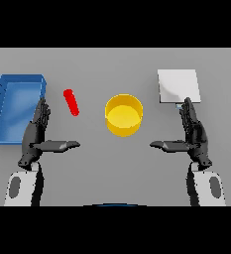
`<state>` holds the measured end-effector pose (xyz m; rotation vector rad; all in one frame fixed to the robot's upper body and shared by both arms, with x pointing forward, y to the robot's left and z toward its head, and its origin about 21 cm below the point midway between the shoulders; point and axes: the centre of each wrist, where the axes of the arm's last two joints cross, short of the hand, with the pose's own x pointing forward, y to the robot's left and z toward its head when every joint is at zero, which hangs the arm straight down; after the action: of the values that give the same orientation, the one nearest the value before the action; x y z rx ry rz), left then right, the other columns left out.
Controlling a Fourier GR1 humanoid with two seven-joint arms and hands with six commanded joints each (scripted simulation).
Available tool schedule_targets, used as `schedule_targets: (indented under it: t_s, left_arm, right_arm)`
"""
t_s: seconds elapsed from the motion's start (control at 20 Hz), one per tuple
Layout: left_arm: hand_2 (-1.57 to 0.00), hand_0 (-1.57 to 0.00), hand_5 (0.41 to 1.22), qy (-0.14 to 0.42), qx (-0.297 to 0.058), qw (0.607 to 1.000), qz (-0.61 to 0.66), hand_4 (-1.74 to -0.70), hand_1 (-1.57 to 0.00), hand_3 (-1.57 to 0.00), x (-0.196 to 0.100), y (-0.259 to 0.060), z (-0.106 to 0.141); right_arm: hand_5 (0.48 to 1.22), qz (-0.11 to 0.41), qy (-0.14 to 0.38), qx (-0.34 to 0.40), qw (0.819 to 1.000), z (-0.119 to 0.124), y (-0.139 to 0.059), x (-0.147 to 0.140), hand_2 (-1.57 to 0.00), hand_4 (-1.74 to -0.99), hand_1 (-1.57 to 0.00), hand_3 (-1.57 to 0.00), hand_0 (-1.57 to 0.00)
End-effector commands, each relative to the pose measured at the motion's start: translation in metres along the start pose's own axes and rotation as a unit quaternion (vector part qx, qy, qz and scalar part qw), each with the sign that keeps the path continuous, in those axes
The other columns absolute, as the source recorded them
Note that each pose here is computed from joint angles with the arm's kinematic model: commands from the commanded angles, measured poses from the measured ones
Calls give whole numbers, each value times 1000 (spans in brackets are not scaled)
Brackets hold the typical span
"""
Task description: Pick up the red beaker and tilt it to pour out 1 green nut into yellow bowl. Pick up the yellow bowl and place it on the metallic measuring scale.
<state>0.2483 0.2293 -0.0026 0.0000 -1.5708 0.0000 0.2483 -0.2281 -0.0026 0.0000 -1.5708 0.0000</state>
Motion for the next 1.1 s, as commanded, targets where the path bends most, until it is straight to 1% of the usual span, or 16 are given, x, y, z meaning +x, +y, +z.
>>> schedule_targets:
  t_s: [0.0, 0.25, 0.3, 0.35, 0.4, 0.5, 0.55, 0.6, 0.65, 0.75, 0.9, 1.0, 1.05]
  left_arm:
    - [1, 1, 660, 0, 0, 1000, 0, -1141, 1, 1, 0, 0, 0]
    - [1, 1, 660, 1, -3, 1000, -2, -1141, 1, 1, 1, -2, -1]
    - [1, 1, 660, -23, -23, 999, -41, -1141, 1, 1, 6, -1, 11]
    - [1, 1, 660, -37, -32, 997, -66, -1143, 1, 1, 13, 1, 18]
    - [1, 1, 660, -40, -41, 996, -75, -1144, 1, 1, 17, -5, 25]
    - [1, 1, 660, -34, -49, 994, -94, -1138, 1, 1, 23, -5, 33]
    - [1, 1, 657, -24, -49, 994, -97, -1136, 1, 1, 23, -6, 34]
    - [1, 1, 655, -19, -50, 994, -97, -1138, 1, 1, 26, -4, 34]
    - [1, 1, 652, -13, -50, 994, -96, -1139, 1, 1, 28, -4, 30]
    - [1, 1, 649, 4, -53, 993, -101, -1137, 1, 1, 24, -7, 22]
    - [1, 1, 643, 30, -58, 993, -103, -1145, 1, 1, 14, -9, 4]
    - [1, 1, 648, 37, -59, 992, -101, -1169, 1, 1, 5, -8, -12]
    - [1, 1, 650, 32, -58, 993, -101, -1178, 1, 1, 3, -7, -20]
  right_arm:
    - [578, 0, 0, 0, 1000, 0, 0, 0, 1, -1071, 1, 1, 1]
    - [578, 3, 5, -2, 1000, -5, 1, 2, 1, -1071, 1, 1, 1]
    - [578, 78, -39, 1, 996, 1, 0, 6, 1, -1071, 1, 1, 1]
    - [577, 118, -66, 9, 991, 7, 2, 9, 1, -1072, 1, 1, 1]
    - [576, 146, -76, 14, 986, 13, 5, 10, 1, -1066, 1, 1, 1]
    - [581, 169, -78, 16, 982, 17, 7, 12, 1, -1071, 1, 1, 1]
    - [585, 166, -85, 19, 982, 21, 7, 14, 1, -1084, 1, 1, 1]
    - [592, 157, -81, 24, 984, 21, 11, 14, 1, -1103, 1, 1, 1]
    - [600, 156, -77, 26, 984, 19, 12, 17, 1, -1118, 1, 1, 1]
    - [614, 151, -77, 31, 985, 19, 8, 17, 1, -1147, 1, 1, 1]
    - [626, 134, -75, 41, 987, 14, 8, 18, 1, -1189, 1, 1, 1]
    - [627, 124, -74, 48, 988, 16, 10, 13, 1, -1209, 1, 1, 1]
    - [628, 125, -78, 45, 988, 16, 8, 15, 1, -1215, 1, 1, 1]
